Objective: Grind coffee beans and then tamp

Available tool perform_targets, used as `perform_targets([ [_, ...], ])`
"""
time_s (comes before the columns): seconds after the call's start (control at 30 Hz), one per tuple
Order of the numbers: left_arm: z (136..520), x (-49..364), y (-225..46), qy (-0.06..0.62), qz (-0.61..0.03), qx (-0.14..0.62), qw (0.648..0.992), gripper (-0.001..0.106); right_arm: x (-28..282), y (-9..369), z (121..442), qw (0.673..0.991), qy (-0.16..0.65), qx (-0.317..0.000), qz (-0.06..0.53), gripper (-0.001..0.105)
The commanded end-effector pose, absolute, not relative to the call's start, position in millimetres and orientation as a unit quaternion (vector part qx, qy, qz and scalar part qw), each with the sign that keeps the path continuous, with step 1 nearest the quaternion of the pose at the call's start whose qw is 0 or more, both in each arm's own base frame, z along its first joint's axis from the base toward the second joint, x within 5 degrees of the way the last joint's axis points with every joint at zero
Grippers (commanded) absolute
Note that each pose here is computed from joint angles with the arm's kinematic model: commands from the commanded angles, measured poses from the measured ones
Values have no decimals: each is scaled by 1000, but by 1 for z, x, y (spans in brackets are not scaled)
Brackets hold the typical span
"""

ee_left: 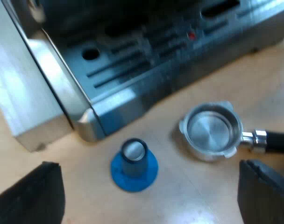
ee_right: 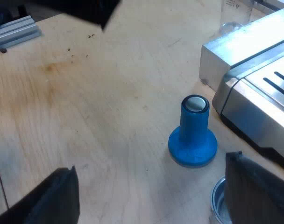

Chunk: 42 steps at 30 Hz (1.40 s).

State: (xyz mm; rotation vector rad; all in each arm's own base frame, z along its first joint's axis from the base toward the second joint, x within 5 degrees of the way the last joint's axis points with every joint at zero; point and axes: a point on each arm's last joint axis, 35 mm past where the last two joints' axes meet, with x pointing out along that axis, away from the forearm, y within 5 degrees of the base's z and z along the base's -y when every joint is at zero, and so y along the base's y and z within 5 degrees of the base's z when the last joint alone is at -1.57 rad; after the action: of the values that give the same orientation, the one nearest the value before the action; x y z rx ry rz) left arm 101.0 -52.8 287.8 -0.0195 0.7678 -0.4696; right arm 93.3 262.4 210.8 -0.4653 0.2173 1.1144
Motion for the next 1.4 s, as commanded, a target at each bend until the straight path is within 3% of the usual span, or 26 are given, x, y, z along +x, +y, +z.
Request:
perform_targets([
  [0.03, 286, 104, -59, 382, -243, 0, 891, 77, 93, 263, 214, 818, 91, -218, 525, 66],
  [0.23, 270, 121, -72, 432, -236, 25, 870, 77, 93, 263, 214, 818, 91, -218, 525, 66],
  [0.57, 265, 150, -87, 449, -212, 40, 867, 77, 93, 263, 214, 818, 91, -218, 525, 66],
  [0.93, 227, 177, -102, 525, -194, 63, 826, 77, 93, 263, 214, 818, 91, -218, 525, 66],
  [1.4, 198, 195, -111, 555, -181, 73, 809, 77, 93, 263, 214, 819, 90, -219, 522, 66],
])
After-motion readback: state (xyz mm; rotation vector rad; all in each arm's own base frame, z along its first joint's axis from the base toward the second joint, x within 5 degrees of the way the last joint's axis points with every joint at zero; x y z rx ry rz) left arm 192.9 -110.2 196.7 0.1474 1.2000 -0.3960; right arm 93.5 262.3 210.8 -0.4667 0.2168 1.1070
